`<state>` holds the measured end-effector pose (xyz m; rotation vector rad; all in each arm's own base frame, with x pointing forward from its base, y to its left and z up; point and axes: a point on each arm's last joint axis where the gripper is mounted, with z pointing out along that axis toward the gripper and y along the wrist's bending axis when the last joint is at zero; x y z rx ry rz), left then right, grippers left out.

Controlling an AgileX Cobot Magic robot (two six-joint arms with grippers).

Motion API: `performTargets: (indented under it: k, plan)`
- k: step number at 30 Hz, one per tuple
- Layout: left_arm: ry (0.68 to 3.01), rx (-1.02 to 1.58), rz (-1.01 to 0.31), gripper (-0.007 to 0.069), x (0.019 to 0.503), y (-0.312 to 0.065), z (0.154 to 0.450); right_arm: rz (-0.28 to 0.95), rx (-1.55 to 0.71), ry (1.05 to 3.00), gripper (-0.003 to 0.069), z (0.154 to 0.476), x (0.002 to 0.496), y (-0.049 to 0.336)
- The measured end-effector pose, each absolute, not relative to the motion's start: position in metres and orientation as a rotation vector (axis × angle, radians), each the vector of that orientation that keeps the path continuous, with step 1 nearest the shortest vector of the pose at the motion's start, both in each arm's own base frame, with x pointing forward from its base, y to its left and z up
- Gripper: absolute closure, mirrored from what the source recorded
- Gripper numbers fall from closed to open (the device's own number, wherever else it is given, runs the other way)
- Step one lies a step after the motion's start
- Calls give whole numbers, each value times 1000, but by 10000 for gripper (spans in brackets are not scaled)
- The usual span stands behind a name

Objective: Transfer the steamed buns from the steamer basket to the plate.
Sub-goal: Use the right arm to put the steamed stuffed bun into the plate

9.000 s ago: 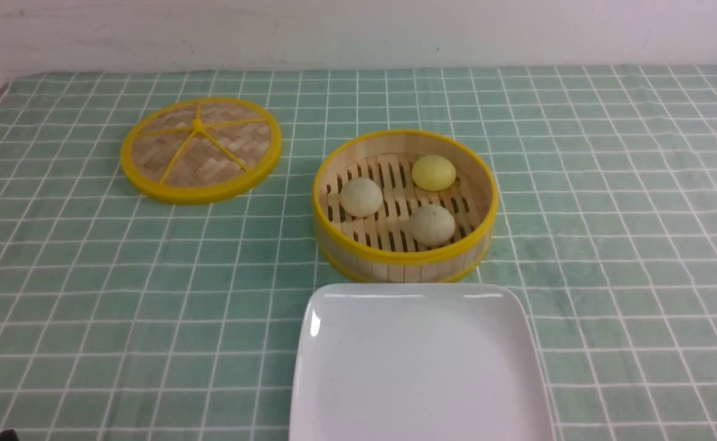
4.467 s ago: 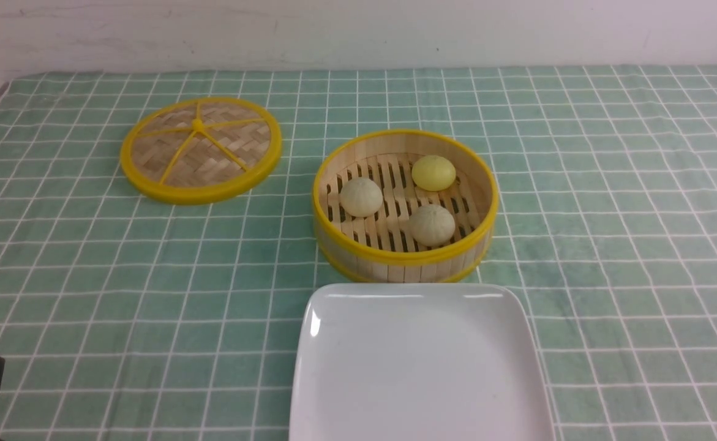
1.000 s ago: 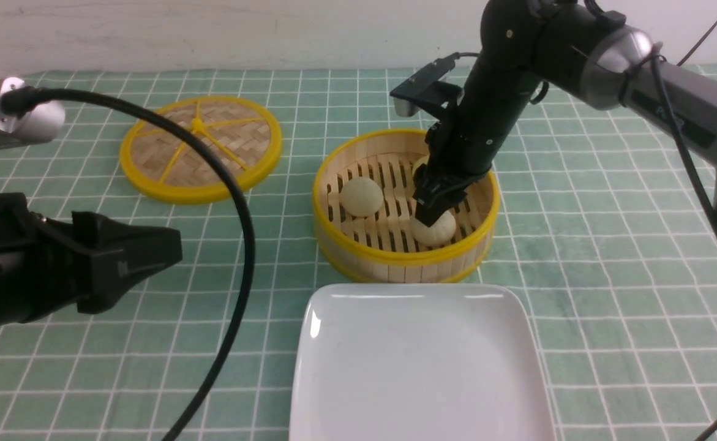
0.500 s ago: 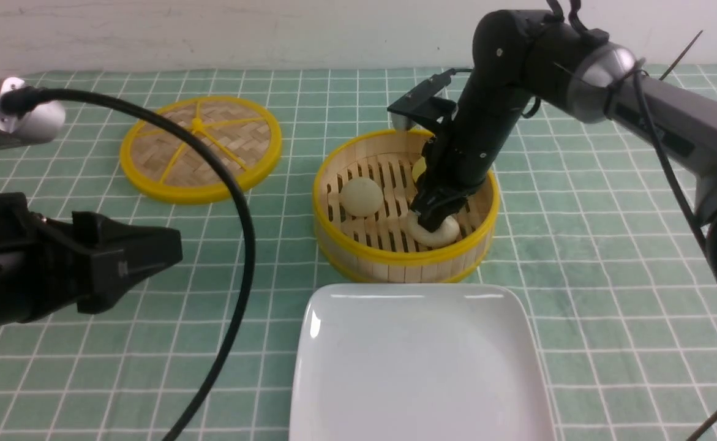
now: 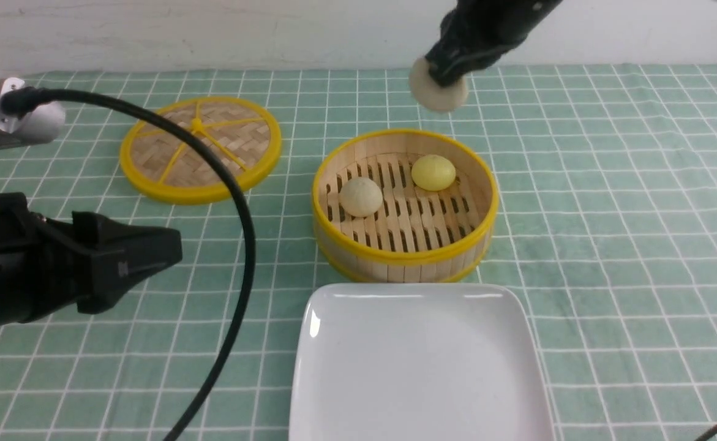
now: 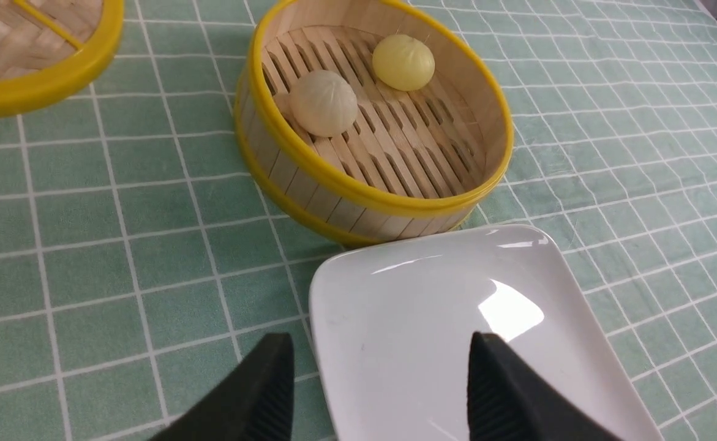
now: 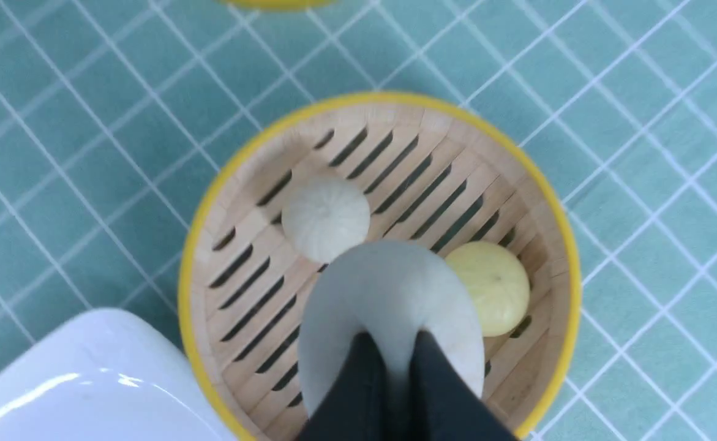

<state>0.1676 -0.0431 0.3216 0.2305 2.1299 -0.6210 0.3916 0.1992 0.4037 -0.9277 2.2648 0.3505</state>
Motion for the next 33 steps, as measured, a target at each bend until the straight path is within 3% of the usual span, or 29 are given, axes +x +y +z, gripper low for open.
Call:
performTargets:
  k: [6, 12, 16, 22, 28, 33]
  plan:
    - [2125, 225, -614, 221, 168, -43, 322, 380, -830, 2228, 635, 445, 358, 184]
    - [2119, 219, -608, 221, 169, -42, 322, 405, -807, 2325, 635, 442, 313, 164]
    - [2117, 216, -605, 221, 169, -42, 322, 460, -844, 2404, 635, 422, 287, 157]
    - [2117, 216, -605, 221, 169, -42, 322, 626, -1060, 2615, 635, 326, 272, 163]
    - [2117, 216, -605, 221, 169, -42, 322, 585, -1141, 2639, 635, 248, 289, 169]
    - [2117, 216, -605, 221, 169, -42, 322, 563, -1224, 2593, 635, 213, 306, 175]
